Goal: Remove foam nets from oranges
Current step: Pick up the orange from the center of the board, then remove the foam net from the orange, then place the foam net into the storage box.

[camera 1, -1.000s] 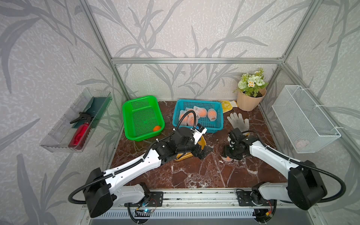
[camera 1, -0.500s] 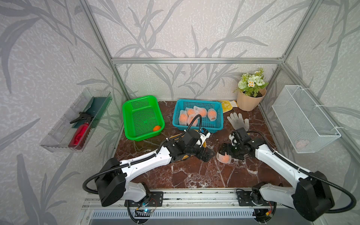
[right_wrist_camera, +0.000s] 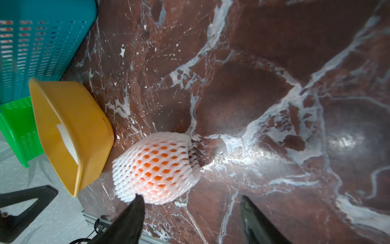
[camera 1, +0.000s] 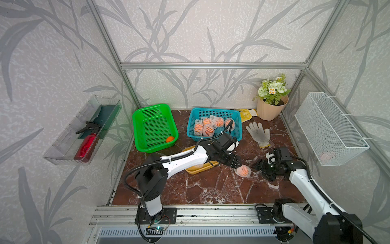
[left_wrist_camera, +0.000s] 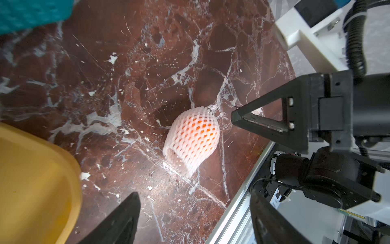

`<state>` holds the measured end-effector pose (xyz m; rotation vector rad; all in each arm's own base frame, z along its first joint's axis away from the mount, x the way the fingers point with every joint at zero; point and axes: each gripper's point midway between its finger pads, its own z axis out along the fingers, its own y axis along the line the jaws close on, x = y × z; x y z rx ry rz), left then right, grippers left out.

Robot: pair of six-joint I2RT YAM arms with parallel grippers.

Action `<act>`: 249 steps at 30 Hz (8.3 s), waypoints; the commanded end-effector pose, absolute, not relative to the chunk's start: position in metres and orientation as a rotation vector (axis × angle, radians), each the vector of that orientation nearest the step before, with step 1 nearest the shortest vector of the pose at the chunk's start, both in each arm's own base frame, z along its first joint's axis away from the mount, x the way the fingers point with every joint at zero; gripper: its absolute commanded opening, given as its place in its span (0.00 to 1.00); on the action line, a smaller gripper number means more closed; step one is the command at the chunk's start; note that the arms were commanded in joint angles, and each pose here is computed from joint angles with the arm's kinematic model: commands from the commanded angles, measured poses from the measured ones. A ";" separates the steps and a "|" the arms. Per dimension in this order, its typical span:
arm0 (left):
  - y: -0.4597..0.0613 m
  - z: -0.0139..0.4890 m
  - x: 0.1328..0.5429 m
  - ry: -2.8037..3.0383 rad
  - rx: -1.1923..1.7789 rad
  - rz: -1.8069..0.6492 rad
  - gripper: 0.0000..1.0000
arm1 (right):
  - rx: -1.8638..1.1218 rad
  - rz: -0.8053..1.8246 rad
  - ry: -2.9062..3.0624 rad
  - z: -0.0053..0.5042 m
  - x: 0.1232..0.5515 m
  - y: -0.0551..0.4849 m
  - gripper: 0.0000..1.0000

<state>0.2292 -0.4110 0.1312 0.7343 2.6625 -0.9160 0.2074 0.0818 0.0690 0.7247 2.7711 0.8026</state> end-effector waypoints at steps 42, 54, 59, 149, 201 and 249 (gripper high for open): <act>-0.413 0.018 0.236 3.042 0.513 -0.758 0.16 | 0.860 1.301 2.472 0.045 0.243 0.099 0.27; -0.413 0.019 0.236 3.037 0.530 -0.753 0.16 | 0.813 1.112 2.500 0.067 0.244 0.083 0.23; -0.413 0.019 0.236 3.035 0.535 -0.754 0.16 | 0.788 1.218 2.518 0.067 0.248 0.094 0.22; -0.411 0.160 0.303 2.592 0.261 -1.322 0.59 | 0.551 1.537 2.561 0.097 0.248 0.147 0.44; -0.375 0.148 0.321 2.536 0.016 -1.372 0.00 | 0.588 1.706 2.425 0.137 0.249 0.155 0.48; -0.228 0.072 0.312 2.851 0.086 -0.823 0.09 | 0.478 1.622 2.584 0.138 0.236 0.168 0.49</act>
